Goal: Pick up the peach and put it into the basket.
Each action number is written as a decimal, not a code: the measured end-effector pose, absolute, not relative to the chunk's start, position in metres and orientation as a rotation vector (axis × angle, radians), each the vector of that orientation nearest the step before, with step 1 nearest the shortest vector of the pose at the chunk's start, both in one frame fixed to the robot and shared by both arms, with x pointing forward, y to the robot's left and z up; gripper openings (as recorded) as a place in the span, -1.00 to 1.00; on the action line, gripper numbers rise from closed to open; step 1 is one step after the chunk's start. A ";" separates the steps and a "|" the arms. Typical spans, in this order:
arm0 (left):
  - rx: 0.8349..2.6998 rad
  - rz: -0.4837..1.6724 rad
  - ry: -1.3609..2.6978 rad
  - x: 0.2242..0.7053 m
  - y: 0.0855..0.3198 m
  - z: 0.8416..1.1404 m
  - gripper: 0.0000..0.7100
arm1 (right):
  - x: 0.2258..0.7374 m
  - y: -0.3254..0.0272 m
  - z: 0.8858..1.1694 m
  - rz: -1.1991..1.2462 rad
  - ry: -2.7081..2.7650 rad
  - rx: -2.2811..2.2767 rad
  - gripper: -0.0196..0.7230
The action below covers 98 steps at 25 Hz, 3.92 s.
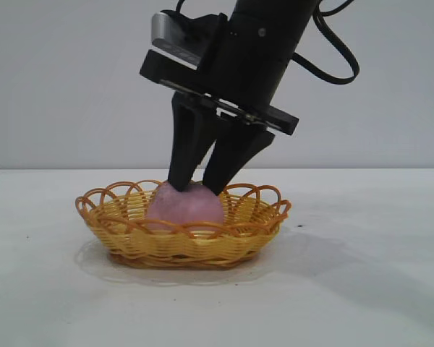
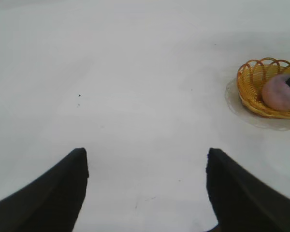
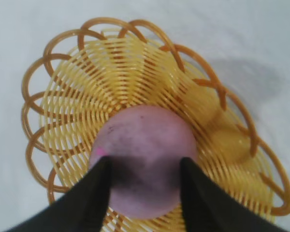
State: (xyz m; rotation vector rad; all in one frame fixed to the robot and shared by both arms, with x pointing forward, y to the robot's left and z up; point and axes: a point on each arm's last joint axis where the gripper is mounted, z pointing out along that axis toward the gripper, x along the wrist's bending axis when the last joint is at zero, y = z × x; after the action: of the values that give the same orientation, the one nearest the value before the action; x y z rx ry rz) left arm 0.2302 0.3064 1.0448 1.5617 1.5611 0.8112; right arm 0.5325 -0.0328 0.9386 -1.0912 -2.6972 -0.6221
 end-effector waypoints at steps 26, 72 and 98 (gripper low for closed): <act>1.562 0.811 1.561 0.230 0.306 1.045 0.29 | 0.611 -0.298 0.992 -0.660 -2.226 -2.394 0.14; 1.523 0.843 1.610 0.230 0.306 1.045 0.29 | 0.232 -0.285 1.050 -1.576 -2.572 -2.330 0.14; 1.523 0.843 1.610 0.230 0.306 1.045 0.29 | 0.227 -0.285 1.045 -1.493 -2.579 -2.320 0.14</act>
State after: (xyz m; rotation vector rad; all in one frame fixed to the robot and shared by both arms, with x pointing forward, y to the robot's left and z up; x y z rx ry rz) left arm 0.2299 0.3059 1.0450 1.5227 1.6098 0.8429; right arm 0.2266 -0.2845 1.0450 -2.3204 -2.5795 -1.4929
